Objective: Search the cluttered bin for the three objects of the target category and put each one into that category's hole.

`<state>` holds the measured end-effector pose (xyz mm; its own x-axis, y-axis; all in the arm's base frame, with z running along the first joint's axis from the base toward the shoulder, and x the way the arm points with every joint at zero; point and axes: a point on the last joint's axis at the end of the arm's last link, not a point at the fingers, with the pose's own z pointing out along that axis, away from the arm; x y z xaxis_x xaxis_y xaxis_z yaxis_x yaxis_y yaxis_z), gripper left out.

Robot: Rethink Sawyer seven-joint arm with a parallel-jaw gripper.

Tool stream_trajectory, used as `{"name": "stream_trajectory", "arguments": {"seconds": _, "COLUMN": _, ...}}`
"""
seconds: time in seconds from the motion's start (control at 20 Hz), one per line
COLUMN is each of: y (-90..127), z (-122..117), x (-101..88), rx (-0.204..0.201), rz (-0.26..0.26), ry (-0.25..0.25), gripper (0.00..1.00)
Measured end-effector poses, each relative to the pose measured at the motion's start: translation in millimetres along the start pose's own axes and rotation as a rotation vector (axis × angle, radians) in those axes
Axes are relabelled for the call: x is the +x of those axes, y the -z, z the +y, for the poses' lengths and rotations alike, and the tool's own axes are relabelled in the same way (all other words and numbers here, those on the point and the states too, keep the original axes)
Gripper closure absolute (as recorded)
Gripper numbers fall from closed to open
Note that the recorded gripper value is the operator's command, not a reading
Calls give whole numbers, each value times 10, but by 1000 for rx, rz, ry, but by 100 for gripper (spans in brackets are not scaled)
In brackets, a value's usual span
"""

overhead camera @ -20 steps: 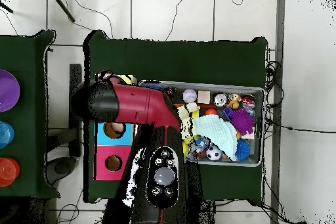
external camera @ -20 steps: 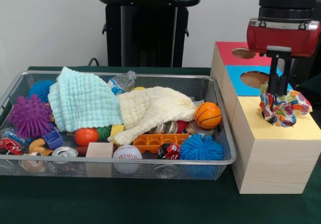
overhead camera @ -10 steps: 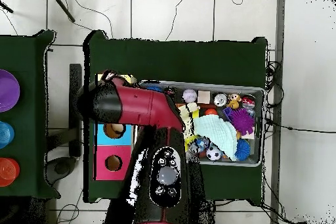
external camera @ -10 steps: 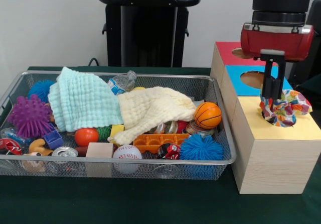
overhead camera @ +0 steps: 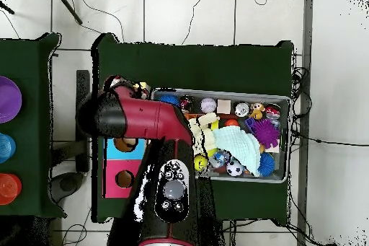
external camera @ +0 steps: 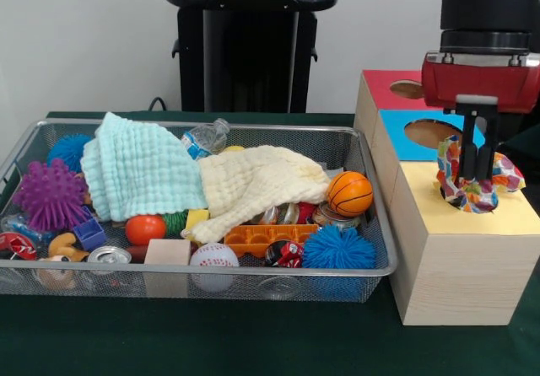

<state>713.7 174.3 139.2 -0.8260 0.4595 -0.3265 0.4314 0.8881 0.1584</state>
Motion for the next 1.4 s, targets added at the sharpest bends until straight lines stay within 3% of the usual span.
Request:
{"name": "stream_trajectory", "arguments": {"seconds": 0.65, "y": -154, "z": -212, "x": -52, "rx": -23, "rz": -63, "ry": 24, "gripper": 100}}
{"name": "stream_trajectory", "arguments": {"seconds": 1.2, "y": -147, "z": -146, "x": 77, "rx": -12, "rz": -98, "ry": 131, "gripper": 100}}
{"name": "stream_trajectory", "arguments": {"seconds": 1.4, "y": -133, "z": -88, "x": 143, "rx": -7, "rz": -81, "ry": 153, "gripper": 100}}
